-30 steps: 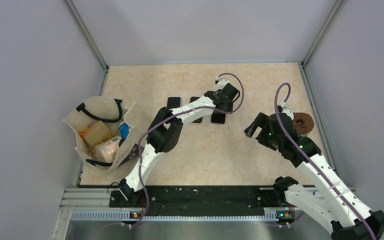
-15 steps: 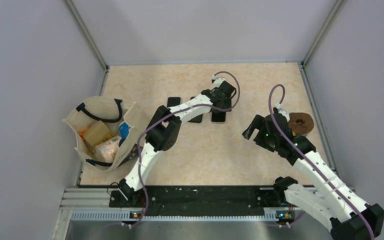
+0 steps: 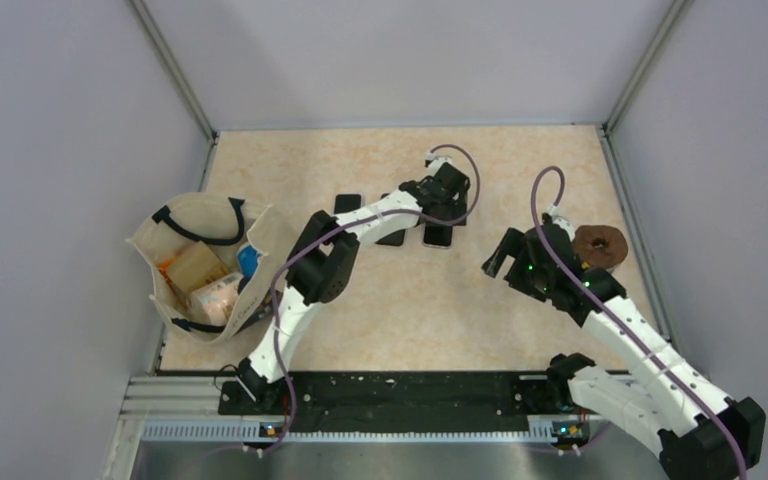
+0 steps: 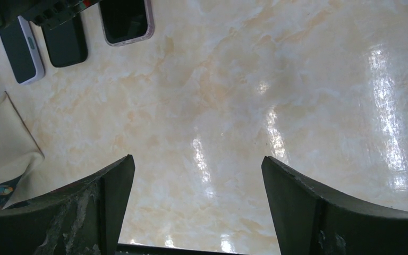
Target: Put the phone into the phone case
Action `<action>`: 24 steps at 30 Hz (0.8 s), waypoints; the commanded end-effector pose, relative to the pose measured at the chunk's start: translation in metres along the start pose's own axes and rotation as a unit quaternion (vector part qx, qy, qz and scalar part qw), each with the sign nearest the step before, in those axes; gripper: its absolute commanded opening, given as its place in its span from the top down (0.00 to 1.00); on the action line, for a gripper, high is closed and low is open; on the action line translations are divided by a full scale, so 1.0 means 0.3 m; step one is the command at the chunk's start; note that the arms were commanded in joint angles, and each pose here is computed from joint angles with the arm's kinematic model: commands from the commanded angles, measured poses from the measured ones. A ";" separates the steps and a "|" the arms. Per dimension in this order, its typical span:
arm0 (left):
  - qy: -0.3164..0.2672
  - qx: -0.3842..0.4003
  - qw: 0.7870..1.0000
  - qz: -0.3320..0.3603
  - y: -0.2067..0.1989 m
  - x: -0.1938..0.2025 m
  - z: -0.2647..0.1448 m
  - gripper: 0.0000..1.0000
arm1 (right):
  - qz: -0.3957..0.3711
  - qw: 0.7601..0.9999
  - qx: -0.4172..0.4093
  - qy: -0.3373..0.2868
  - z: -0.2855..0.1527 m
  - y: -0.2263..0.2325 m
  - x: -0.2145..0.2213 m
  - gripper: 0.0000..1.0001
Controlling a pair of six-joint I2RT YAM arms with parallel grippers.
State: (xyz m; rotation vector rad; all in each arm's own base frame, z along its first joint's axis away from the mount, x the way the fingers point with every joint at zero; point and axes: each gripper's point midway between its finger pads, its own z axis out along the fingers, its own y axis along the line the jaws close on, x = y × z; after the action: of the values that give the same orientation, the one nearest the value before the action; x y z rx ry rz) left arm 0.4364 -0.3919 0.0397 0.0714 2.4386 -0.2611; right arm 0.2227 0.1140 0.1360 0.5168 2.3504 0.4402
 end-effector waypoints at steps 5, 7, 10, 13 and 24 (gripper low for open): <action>-0.095 0.087 0.991 -0.020 -0.014 -0.202 -0.383 0.01 | -0.019 0.999 -0.021 -0.033 0.003 0.065 -0.085 0.10; -0.096 0.082 0.992 -0.019 0.042 -0.171 -0.456 0.01 | -0.023 0.999 -0.024 -0.038 0.010 0.078 -0.099 0.09; -0.090 0.060 0.994 -0.023 0.154 -0.093 -0.551 0.01 | -0.027 0.998 -0.032 -0.040 0.025 0.097 -0.107 0.09; -0.100 0.052 0.993 -0.041 0.261 -0.023 -0.653 0.01 | -0.031 0.998 -0.037 -0.041 0.042 0.114 -0.115 0.09; -0.097 0.017 0.993 -0.066 0.448 0.112 -0.762 0.01 | -0.049 0.997 -0.025 -0.045 0.103 0.111 -0.123 0.08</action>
State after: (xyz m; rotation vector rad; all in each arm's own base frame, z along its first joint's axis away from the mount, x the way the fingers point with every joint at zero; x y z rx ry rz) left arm 0.2840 -0.2196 0.1638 -0.0613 2.2616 -0.3550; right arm 0.2603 0.1284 0.1314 0.4072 2.3244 0.4173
